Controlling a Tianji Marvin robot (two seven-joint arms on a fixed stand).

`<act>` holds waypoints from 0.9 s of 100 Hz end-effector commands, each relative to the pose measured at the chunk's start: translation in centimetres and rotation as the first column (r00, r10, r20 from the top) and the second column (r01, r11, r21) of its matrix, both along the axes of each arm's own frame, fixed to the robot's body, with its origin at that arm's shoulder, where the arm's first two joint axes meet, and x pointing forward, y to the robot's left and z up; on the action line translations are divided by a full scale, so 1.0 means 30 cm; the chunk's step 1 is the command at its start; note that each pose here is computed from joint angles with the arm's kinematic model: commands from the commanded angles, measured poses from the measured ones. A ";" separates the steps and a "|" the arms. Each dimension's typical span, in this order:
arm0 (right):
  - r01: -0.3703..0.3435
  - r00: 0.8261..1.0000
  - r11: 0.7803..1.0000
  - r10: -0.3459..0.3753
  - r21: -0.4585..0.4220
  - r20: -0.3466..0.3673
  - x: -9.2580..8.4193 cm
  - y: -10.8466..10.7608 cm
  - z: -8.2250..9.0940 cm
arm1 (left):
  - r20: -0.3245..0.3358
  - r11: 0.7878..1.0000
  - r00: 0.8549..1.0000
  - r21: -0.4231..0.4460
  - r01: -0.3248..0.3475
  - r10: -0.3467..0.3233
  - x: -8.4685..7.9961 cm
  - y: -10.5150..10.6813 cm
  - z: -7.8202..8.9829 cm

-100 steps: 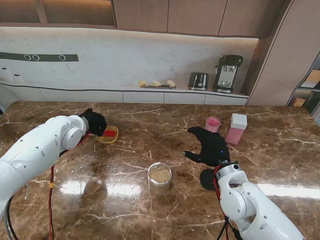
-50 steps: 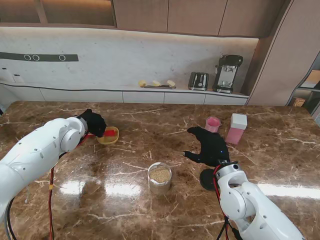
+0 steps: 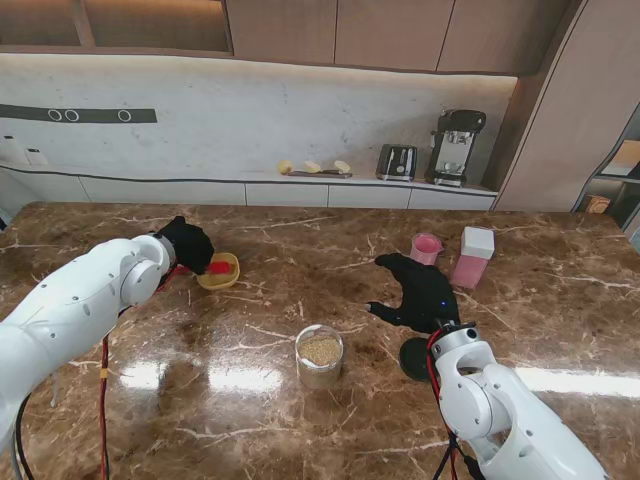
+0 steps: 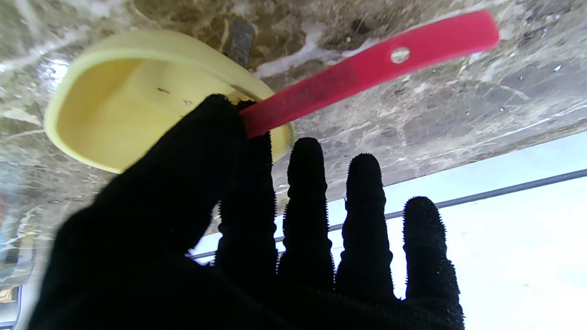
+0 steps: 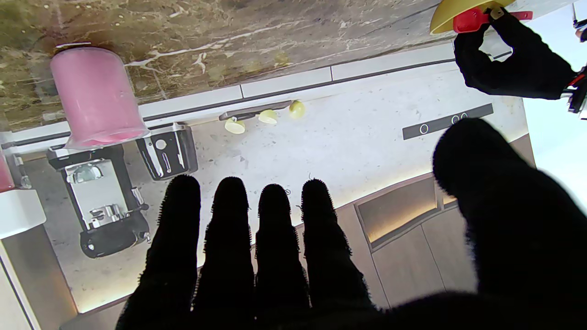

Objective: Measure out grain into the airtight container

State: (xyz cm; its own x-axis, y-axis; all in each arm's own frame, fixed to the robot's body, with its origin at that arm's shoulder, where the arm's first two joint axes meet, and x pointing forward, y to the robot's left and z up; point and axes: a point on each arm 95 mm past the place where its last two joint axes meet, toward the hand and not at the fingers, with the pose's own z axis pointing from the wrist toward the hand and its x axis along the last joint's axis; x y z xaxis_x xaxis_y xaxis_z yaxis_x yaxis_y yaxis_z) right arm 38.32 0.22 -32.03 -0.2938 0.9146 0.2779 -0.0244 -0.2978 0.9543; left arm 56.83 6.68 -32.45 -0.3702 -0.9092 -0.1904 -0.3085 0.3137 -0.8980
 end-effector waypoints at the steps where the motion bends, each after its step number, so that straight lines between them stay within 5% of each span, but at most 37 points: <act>1: 0.001 1.000 1.000 -0.001 0.003 -0.021 -0.006 0.000 -0.018 | 0.010 1.000 1.000 -0.001 0.008 -0.008 -0.001 -0.006 0.008; 53: 0.004 1.000 1.000 -0.004 0.008 -0.012 -0.004 -0.004 -0.020 | 0.126 0.993 0.990 -0.085 0.081 -0.070 -0.044 -0.061 0.175; 90: 0.000 1.000 1.000 0.000 0.012 -0.006 -0.023 -0.006 -0.007 | 0.106 0.948 0.984 -0.270 0.169 -0.145 -0.124 -0.210 0.240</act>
State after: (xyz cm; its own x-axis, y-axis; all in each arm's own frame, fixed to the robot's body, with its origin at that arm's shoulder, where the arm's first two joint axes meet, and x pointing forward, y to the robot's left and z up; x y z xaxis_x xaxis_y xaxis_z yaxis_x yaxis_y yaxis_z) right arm 37.98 -0.05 -31.83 -0.2941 0.9123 0.2850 -0.0381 -0.3091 0.9503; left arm 53.52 1.75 -25.10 -0.4763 -0.8792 0.0117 -0.1929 0.0915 -0.9769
